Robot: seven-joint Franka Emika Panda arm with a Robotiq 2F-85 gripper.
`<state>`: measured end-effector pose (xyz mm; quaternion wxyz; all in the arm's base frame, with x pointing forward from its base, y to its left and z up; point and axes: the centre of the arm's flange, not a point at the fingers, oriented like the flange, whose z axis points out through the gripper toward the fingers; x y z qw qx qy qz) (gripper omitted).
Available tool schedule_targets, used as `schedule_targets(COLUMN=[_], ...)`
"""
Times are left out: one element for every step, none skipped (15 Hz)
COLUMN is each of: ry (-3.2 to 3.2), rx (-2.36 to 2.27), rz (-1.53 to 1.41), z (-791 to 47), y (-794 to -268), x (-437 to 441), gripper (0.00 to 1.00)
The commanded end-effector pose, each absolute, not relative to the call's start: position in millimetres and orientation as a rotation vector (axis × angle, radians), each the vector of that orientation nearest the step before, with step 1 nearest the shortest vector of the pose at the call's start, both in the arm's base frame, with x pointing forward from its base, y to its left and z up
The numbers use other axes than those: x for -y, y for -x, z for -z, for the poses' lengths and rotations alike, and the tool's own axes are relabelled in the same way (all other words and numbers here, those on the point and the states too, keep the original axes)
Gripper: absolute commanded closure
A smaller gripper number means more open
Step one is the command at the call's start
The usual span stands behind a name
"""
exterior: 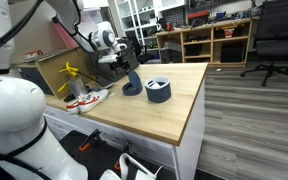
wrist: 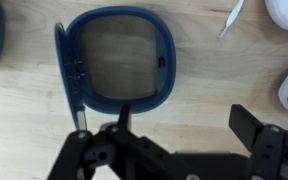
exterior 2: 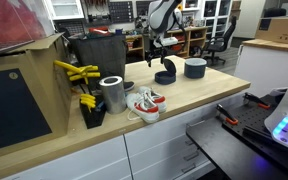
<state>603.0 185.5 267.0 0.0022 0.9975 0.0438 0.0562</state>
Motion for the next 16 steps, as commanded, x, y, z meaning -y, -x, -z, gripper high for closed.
schedule_targets(ry=[-3.149, -3.149, -3.153, -3.155, -3.156, -3.154, -3.15, -3.145, -3.139, -3.136, -3.134, -3.13, -3.129, -3.114, -3.091, -3.07], rx=[-0.261, -0.276, -0.277, -0.267, -0.254, -0.233, -0.222, -0.237, -0.242, -0.295, -0.353, -0.396, -0.479, -0.526, -0.567, -0.583], rz=[-0.207, -0.229, -0.236, -0.249, -0.248, -0.238, -0.219, -0.192, -0.167, -0.125, -0.073, -0.022, 0.048, 0.092, 0.108, 0.107], z=[-314, -325, -336, -345, -350, -359, -361, -361, -361, -359, -357, -354, -349, -345, -336, -330], y=[-574, -572, -569, -566, -563, -553, -546, -538, -534, -527, -521, -517, -513, -510, -510, -512], x=[-175, -173, -169, -166, -162, -153, -148, -143, -141, -137, -134, -133, -129, -128, -123, -121], gripper=[0.0, 0.0, 0.0, 0.0, 0.0, 0.0, 0.0, 0.0, 0.0, 0.0, 0.0, 0.0, 0.0, 0.0, 0.0, 0.0])
